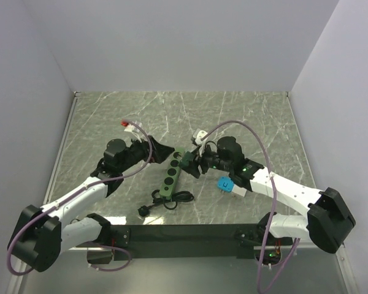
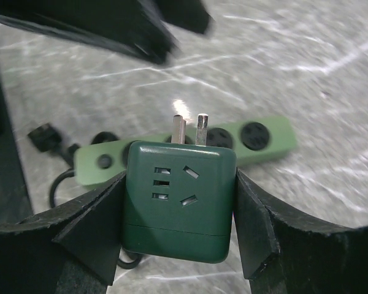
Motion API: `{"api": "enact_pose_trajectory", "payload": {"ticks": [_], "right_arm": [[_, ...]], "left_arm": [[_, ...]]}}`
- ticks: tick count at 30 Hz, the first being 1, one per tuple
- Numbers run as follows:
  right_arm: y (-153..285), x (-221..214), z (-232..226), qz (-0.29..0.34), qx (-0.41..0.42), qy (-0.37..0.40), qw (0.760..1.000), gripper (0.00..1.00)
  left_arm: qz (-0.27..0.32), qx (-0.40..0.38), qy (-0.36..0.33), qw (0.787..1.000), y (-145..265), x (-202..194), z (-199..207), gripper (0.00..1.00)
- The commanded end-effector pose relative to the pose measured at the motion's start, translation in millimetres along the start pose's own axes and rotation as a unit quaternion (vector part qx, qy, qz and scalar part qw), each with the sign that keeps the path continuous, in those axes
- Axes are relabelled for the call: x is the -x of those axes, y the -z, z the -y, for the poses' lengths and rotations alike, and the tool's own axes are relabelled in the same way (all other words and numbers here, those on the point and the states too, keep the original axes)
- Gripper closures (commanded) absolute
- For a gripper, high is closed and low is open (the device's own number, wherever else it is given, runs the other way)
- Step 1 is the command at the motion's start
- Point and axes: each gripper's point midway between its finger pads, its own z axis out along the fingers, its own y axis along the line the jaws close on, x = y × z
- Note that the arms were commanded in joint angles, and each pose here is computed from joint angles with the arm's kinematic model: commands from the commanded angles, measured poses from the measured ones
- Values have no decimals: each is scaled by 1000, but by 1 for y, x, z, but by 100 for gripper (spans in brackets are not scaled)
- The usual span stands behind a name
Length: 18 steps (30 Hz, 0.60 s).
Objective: Insert the plug
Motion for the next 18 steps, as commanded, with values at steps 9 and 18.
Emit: {"api": "enact_pose_trajectory", "payload": {"ticks": [9, 18], "right_arm": [[3, 33, -27, 52, 42, 74, 995, 100], [5, 41, -28, 57, 33, 93, 994, 100]], "left_arm": [[-59, -138, 17, 988, 7, -20, 45, 0], [-91, -149, 24, 984, 6, -40, 47, 1]]}}
